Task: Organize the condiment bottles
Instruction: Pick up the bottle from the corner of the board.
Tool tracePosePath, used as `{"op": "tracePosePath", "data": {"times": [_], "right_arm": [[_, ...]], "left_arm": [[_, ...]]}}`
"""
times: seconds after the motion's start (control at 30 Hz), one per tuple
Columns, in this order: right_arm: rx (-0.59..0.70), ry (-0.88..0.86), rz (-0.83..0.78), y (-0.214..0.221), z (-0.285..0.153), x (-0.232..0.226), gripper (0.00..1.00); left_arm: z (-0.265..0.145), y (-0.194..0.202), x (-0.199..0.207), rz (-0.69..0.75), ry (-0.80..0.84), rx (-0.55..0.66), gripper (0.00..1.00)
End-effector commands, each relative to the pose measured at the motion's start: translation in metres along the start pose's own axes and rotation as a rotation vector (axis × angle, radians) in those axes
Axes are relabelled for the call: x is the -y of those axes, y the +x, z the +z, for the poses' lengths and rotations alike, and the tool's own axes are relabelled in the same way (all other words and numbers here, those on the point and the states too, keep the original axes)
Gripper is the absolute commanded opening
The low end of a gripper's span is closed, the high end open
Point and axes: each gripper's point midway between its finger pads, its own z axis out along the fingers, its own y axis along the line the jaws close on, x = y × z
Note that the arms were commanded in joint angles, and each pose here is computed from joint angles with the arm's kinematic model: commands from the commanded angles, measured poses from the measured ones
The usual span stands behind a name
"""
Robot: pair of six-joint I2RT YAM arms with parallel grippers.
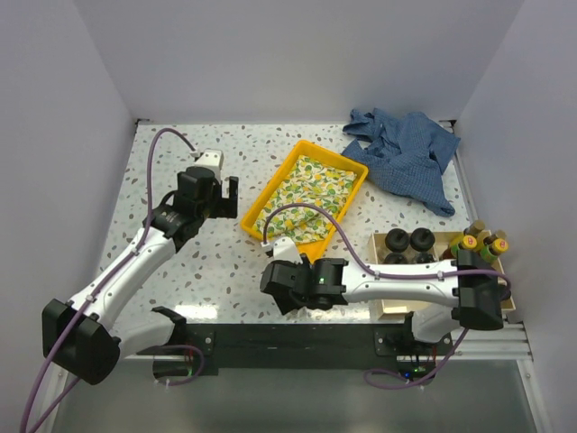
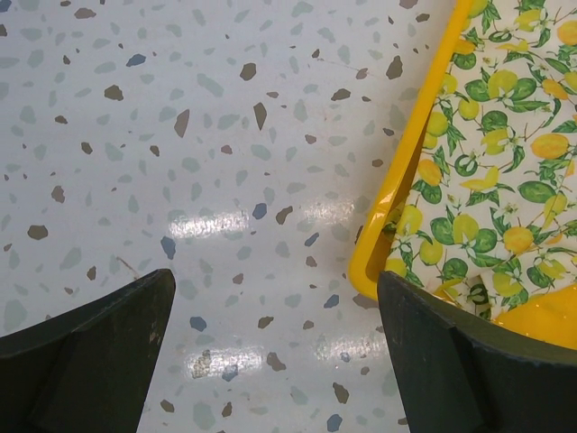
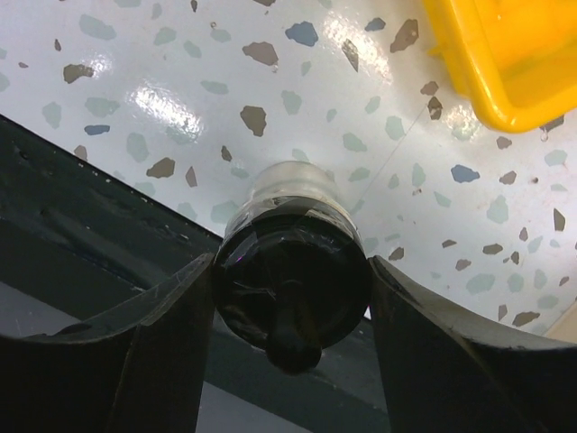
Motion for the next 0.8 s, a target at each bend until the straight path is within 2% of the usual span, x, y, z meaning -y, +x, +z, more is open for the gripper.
{"op": "tracePosePath", "data": {"times": [0.0,0.1,0.13,0.17,0.3,0.37,0.4,0.47,0.53,0.63,0.77], "right_arm": [[0.059,0.006,0.102,-0.014,-0.027,0.011,0.47],[0.061,0.007,0.149,-0.012,-0.039,0.020,0.33],[0.070,0.013,0.159,-0.012,-0.042,0.024,0.10],[0.078,0.027,0.169,-0.012,-0.046,0.030,0.00],[0.147,0.098,0.305,-0.024,-0.070,0.055,0.00],[0.180,0.197,0.331,-0.030,-0.086,0.080,0.00],[0.200,0.238,0.399,-0.032,-0.091,0.087,0.00],[0.216,0.369,0.400,-0.034,-0.107,0.113,0.00],[0.229,0.441,0.485,-0.035,-0.115,0.126,0.00],[0.205,0.456,0.559,-0.035,-0.118,0.137,0.00],[0.266,0.434,0.707,-0.029,-0.133,0.167,0.00]], "left_arm": [[-0.003,-0.012,-0.003,-0.007,-0.001,0.053,1.00],[-0.005,-0.014,-0.003,-0.009,0.000,0.060,1.00],[-0.005,-0.014,-0.002,-0.011,0.002,0.061,1.00],[-0.006,-0.016,-0.002,-0.013,0.004,0.067,1.00],[-0.007,-0.017,-0.001,-0.014,0.013,0.070,1.00],[-0.009,-0.017,-0.001,-0.016,0.013,0.073,1.00],[-0.009,-0.017,-0.001,-0.017,0.017,0.075,1.00],[-0.010,-0.018,0.001,-0.017,0.022,0.079,1.00],[-0.010,-0.018,0.000,-0.017,0.024,0.077,1.00],[-0.010,-0.019,0.001,-0.017,0.027,0.081,1.00],[-0.011,-0.019,-0.001,-0.017,0.017,0.083,1.00]]}}
